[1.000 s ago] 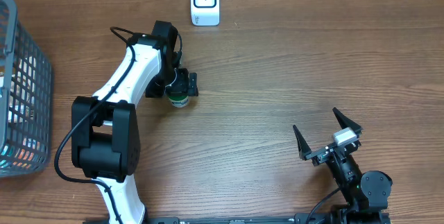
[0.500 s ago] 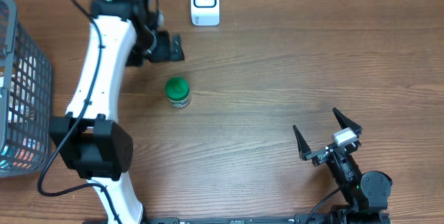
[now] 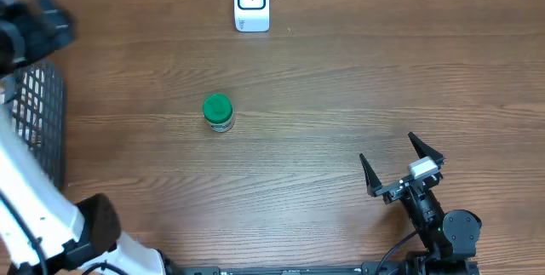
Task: Scan the item barcode
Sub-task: 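Move the left gripper back into the basket toward the clear snack bag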
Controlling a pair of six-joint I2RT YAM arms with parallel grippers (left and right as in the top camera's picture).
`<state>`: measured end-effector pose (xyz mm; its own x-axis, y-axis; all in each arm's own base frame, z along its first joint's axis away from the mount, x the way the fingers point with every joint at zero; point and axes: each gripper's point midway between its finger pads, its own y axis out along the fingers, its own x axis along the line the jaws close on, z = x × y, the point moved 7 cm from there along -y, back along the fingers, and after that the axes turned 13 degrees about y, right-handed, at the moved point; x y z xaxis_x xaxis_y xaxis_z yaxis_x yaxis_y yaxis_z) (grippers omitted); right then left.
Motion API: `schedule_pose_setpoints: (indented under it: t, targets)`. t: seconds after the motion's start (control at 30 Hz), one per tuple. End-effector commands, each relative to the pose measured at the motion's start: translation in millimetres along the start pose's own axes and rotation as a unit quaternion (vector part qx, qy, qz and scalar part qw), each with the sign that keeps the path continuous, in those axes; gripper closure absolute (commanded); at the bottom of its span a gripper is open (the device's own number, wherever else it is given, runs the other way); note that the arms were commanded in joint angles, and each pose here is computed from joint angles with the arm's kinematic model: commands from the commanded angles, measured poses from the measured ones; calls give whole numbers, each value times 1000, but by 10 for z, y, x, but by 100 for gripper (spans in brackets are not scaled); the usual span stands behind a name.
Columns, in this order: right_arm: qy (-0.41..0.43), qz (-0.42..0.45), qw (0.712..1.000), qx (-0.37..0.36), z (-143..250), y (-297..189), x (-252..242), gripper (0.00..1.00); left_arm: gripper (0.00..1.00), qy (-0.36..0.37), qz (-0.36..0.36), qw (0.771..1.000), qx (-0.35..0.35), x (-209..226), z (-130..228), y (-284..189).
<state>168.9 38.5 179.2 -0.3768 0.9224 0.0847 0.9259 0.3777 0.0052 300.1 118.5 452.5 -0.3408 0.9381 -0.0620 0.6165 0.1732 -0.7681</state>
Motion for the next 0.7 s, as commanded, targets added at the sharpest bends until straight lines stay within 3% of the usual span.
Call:
schedule_pose_setpoints:
  t: [0.0,0.33,0.67]
  targets:
    - [2,-1,1000,0,28,2,1,0,0,-163,-85,983,-12,725,60,-117]
    - [2,-1,1000,0,28,2,1,0,0,-271,-149,951,29,1655,254,114]
    - [2,-1,1000,0,29,2,0,0,0,-281,-182,937,96,2031,372,565]
